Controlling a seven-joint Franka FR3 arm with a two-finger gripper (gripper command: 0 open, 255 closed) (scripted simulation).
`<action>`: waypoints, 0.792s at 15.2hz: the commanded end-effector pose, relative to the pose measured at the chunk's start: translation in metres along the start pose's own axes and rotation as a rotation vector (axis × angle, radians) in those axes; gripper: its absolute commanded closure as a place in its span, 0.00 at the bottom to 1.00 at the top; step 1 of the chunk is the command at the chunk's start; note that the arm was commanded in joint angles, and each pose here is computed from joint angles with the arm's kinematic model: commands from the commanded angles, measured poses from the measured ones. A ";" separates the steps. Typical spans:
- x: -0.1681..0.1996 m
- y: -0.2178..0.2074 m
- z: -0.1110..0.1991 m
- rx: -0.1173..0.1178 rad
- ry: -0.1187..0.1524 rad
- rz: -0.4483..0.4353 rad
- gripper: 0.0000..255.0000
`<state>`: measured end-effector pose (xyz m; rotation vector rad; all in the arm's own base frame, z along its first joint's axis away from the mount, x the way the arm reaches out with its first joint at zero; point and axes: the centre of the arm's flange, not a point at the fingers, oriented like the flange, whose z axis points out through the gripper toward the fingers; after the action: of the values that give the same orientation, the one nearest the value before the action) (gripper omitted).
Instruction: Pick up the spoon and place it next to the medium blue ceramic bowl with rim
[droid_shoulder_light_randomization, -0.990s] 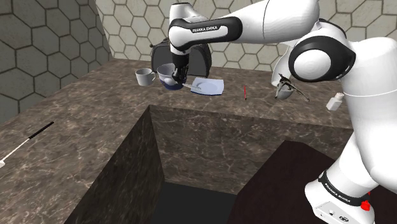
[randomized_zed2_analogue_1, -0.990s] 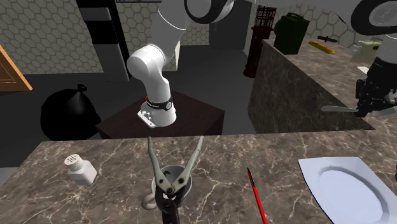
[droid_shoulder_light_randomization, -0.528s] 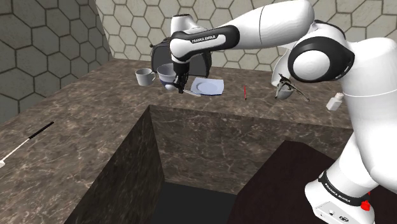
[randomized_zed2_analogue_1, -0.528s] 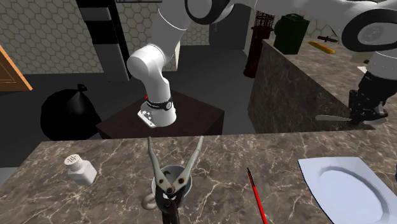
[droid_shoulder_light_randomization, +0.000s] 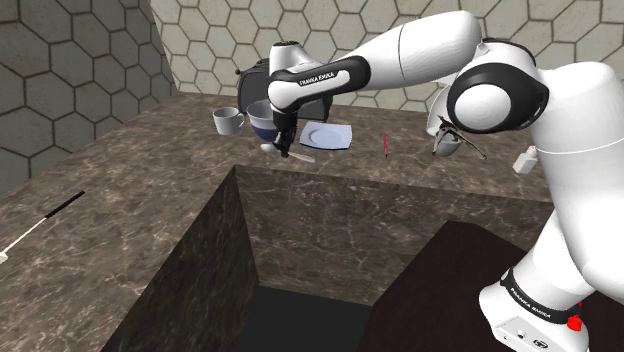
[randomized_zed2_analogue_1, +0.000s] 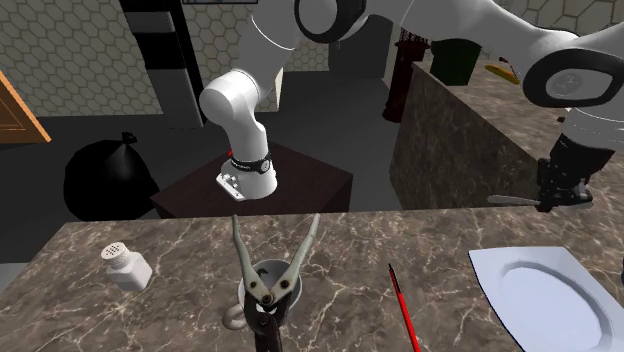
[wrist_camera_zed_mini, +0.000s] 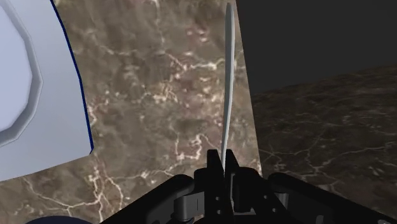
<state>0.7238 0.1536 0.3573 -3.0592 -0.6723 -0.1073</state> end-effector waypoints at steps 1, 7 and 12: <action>-0.001 0.000 0.010 0.000 0.001 0.000 1.00; -0.002 0.000 0.016 0.000 0.001 0.000 1.00; -0.002 0.000 0.016 0.000 0.000 0.000 0.00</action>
<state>0.7232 0.1532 0.3412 -3.0591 -0.6726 -0.1081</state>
